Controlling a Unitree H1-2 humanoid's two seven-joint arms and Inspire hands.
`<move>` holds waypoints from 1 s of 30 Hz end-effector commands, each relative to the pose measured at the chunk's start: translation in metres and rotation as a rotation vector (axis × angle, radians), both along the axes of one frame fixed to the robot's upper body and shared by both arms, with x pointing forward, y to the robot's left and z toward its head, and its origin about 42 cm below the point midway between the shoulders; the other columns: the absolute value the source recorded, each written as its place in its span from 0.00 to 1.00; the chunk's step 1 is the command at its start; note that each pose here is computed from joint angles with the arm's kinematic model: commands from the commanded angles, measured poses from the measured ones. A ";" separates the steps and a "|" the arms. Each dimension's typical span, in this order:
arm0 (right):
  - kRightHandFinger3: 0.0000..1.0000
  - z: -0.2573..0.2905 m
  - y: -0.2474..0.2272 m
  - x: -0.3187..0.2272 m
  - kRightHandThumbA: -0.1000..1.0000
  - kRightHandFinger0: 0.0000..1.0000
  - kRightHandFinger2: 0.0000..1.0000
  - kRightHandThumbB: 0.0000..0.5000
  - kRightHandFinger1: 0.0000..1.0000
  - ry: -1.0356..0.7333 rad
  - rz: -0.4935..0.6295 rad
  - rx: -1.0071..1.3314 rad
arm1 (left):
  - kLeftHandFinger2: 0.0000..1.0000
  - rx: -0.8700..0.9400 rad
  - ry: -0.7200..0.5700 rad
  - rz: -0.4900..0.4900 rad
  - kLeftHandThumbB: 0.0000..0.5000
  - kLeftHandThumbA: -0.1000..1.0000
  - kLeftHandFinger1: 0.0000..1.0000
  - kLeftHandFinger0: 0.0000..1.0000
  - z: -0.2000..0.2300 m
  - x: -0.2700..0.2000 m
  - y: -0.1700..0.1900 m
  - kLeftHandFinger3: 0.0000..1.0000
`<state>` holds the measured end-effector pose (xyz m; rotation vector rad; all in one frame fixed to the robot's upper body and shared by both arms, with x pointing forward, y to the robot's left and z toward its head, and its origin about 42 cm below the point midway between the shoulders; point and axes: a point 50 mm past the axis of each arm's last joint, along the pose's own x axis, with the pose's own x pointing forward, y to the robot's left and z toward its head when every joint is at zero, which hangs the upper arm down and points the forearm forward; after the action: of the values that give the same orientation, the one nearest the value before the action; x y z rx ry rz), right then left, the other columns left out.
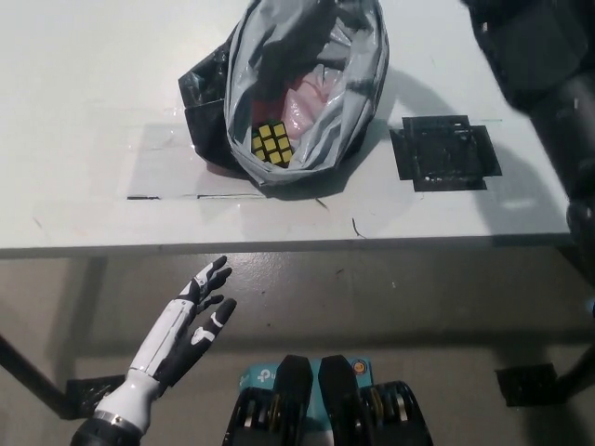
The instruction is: Use the right hand to pick up a rubix's cube and place it into a plastic bag and lift the bag
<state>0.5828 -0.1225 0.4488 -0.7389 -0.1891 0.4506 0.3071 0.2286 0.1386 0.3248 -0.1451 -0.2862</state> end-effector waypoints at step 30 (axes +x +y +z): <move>1.00 -0.186 -0.079 -0.345 1.00 1.00 1.00 0.45 1.00 -0.849 -0.082 0.606 | 1.00 -0.061 -0.210 -0.022 0.33 1.00 1.00 1.00 0.045 0.047 0.014 1.00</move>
<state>0.3529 -0.1972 0.1472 -0.4309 -0.1250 0.3858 0.3284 0.2318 0.1353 0.3231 -0.1228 -0.2764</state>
